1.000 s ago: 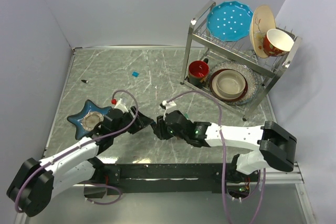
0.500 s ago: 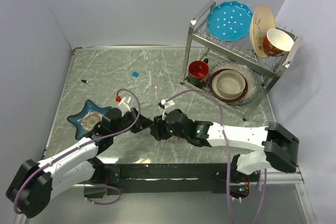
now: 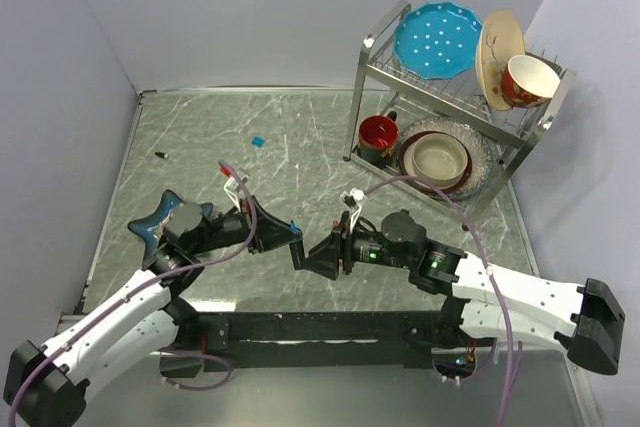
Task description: Insert the pens into the pen caps
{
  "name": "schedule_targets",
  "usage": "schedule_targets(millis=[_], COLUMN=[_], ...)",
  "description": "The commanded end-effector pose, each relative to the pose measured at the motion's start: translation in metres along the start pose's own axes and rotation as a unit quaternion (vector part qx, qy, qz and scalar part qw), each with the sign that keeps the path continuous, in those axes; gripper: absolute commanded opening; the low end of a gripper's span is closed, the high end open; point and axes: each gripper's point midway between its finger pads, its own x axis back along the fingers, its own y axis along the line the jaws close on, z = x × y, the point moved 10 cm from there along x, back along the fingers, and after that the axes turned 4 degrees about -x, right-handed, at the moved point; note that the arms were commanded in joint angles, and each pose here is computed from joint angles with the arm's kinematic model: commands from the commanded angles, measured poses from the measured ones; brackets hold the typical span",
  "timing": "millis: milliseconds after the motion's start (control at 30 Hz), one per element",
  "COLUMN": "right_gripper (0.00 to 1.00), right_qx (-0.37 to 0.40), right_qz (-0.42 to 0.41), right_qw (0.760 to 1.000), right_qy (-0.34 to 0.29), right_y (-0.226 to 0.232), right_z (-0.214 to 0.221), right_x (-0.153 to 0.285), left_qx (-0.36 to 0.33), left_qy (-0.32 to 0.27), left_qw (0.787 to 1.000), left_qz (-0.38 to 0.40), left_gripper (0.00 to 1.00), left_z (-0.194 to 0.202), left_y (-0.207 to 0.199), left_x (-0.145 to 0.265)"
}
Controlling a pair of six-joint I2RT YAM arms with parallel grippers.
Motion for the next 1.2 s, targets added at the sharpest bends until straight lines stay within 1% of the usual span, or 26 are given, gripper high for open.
schedule_targets(millis=[0, 167, 300, 467, 567, 600, 633, 733, 767, 800, 833, 867, 900, 933, 967, 1000, 1033, 1067, 1100, 1133, 1167], right_gripper=[0.59, 0.58, 0.41, 0.36, 0.19, 0.07, 0.00, 0.00, 0.00, 0.00, 0.00, 0.00, 0.00, 0.00, 0.00, 0.00, 0.00, 0.00, 0.00, 0.00, 0.00], right_qx=[0.003, -0.012, -0.024, -0.032, -0.032, -0.030, -0.029, -0.032, -0.036, -0.035, -0.036, -0.038, -0.040, -0.041, -0.043, -0.044, -0.045, -0.043, -0.042, -0.041, -0.038], right_qz=[-0.109, -0.130, -0.129, -0.129, -0.130, -0.132, -0.132, -0.119, -0.108, -0.097, -0.086, -0.065, -0.055, -0.046, -0.021, -0.002, 0.012, 0.038, 0.045, 0.049, 0.054], right_qw=[0.994, 0.991, 0.991, 0.990, 0.990, 0.990, 0.990, 0.991, 0.991, 0.992, 0.993, 0.993, 0.993, 0.993, 0.992, 0.992, 0.991, 0.989, 0.989, 0.988, 0.987], right_qy=[-0.015, -0.018, -0.025, -0.038, -0.045, -0.045, -0.046, -0.058, -0.066, -0.070, -0.073, -0.089, -0.094, -0.102, -0.114, -0.120, -0.125, -0.134, -0.137, -0.141, -0.143], right_y=[0.024, 0.028, 0.027, 0.027, 0.028, 0.029, 0.030, 0.028, 0.027, 0.026, 0.024, 0.020, 0.019, 0.017, 0.014, 0.011, 0.010, 0.006, 0.005, 0.005, 0.004], right_z=[-0.010, -0.013, -0.016, -0.018, -0.021, -0.021, -0.022, -0.022, -0.023, -0.022, -0.022, -0.025, -0.026, -0.027, -0.029, -0.030, -0.031, -0.031, -0.031, -0.032, -0.030], right_x=[0.006, -0.001, -0.009, -0.011, -0.011, -0.011, -0.010, -0.007, -0.006, -0.002, -0.001, 0.002, 0.007, 0.010, 0.016, 0.018, 0.020, 0.024, 0.026, 0.028, 0.031], left_qx=[-0.060, -0.056, -0.046, -0.040, -0.041, -0.043, -0.041, -0.051, -0.040, -0.058, -0.051, -0.039, -0.043, -0.037, -0.013, 0.007, 0.021, 0.036, 0.060, 0.068, 0.067], left_qy=[-0.009, -0.017, -0.015, -0.017, -0.017, -0.015, -0.011, -0.017, -0.007, -0.018, -0.039, -0.043, -0.053, -0.088, -0.093, -0.111, -0.151, -0.162, -0.165, -0.170, -0.211], left_qw=[0.995, 0.993, 0.993, 0.993, 0.993, 0.993, 0.993, 0.995, 0.997, 0.997, 0.998, 0.998, 0.997, 0.992, 0.987, 0.980, 0.963, 0.953, 0.940, 0.931, 0.910], left_qz=[0.080, 0.102, 0.111, 0.114, 0.112, 0.113, 0.108, 0.083, 0.060, 0.049, 0.013, -0.017, -0.033, -0.081, -0.133, -0.163, -0.224, -0.254, -0.293, -0.315, -0.352], left_gripper=[0.01, 0.01, 0.01, 0.01, 0.01, 0.01, 0.01, 0.41, 0.68, 0.79, 0.85, 0.93, 0.95, 0.95, 0.95, 0.95, 0.96, 0.98, 0.98, 0.97, 0.94], left_z=[-0.016, -0.017, -0.016, -0.014, -0.015, -0.015, -0.015, -0.019, -0.017, -0.024, -0.028, -0.029, -0.035, -0.042, -0.042, -0.052, -0.061, -0.070, -0.073, -0.077, -0.095], left_y=[-0.026, -0.029, -0.027, -0.026, -0.026, -0.026, -0.025, -0.024, -0.020, -0.023, -0.019, -0.015, -0.016, -0.010, -0.001, 0.000, 0.009, 0.008, 0.018, 0.022, 0.022], left_x=[0.002, 0.002, -0.001, -0.001, -0.001, -0.002, -0.002, -0.004, -0.003, -0.004, -0.006, -0.006, -0.008, -0.010, -0.010, -0.014, -0.015, -0.016, -0.021, -0.023, -0.025])
